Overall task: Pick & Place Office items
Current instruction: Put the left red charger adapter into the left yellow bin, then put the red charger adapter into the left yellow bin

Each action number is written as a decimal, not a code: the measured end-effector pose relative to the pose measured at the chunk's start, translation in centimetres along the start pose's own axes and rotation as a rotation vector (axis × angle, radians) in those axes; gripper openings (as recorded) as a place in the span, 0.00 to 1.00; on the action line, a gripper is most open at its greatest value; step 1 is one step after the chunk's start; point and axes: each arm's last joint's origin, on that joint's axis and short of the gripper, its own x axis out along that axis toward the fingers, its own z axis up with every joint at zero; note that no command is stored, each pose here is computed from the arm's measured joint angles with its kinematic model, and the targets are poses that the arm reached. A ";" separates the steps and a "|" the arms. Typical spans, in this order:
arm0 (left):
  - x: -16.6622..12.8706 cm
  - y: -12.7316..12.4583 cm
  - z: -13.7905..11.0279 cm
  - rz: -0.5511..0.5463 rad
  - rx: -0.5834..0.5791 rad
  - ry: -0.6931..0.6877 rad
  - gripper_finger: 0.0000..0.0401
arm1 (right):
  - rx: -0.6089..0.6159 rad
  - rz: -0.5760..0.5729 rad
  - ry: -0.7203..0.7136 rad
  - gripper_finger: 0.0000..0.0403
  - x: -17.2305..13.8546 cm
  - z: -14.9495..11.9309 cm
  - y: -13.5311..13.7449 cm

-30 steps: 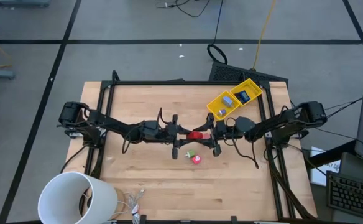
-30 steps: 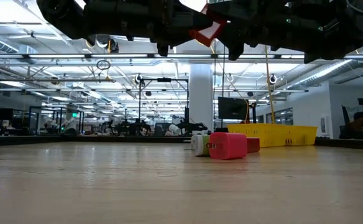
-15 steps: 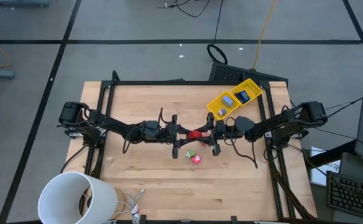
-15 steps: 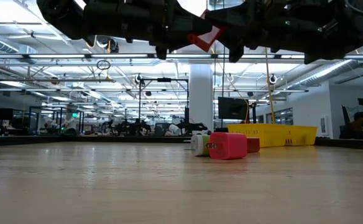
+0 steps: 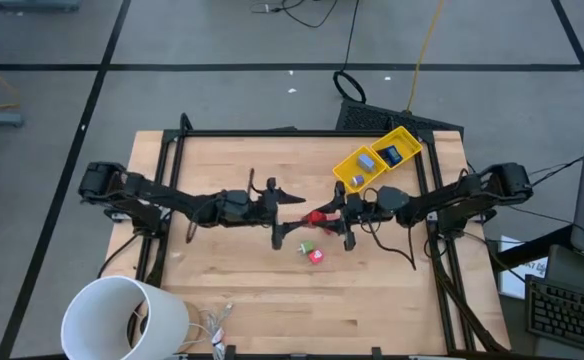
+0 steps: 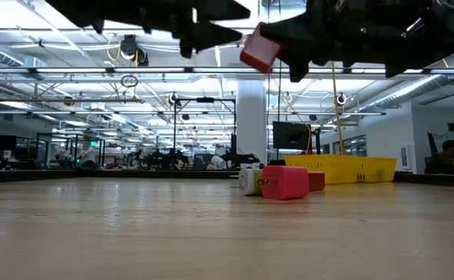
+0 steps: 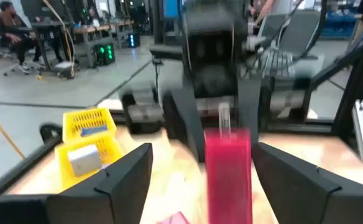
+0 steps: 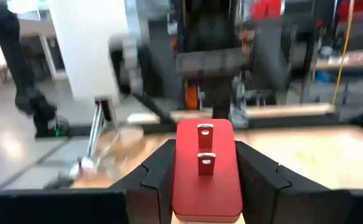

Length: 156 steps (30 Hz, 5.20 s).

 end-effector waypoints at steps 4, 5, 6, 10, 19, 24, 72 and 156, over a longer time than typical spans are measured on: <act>-1.3 0.3 0.9 0.005 -0.002 0.064 0.74 | -0.024 -0.030 0.043 0.29 -0.9 1.0 -0.3; -1.6 0.3 1.0 0.005 -0.004 0.085 0.74 | -0.029 -0.043 0.056 0.29 -1.2 1.3 -0.5; -1.9 0.4 1.1 0.006 -0.005 0.102 0.75 | -0.030 -0.055 0.075 0.29 -1.4 1.5 -0.7; -2.4 0.5 1.2 0.020 -0.004 0.105 0.77 | -0.024 -0.106 0.137 0.29 -2.5 2.0 -1.5; -3.3 1.5 -1.8 0.121 0.032 0.150 0.75 | -0.027 -0.332 0.151 0.29 -5.8 1.1 -3.9; -3.7 2.2 -2.7 0.143 0.013 0.109 0.75 | -0.027 -0.505 0.173 0.29 -7.9 0.0 -5.7; -3.7 2.4 -2.6 0.150 -0.092 0.083 0.77 | 0.074 -0.867 0.253 0.41 -13.2 -3.6 -9.6; -3.7 2.5 -2.6 0.151 -0.168 0.080 0.74 | -0.110 0.033 0.706 0.55 -3.2 -9.2 -4.5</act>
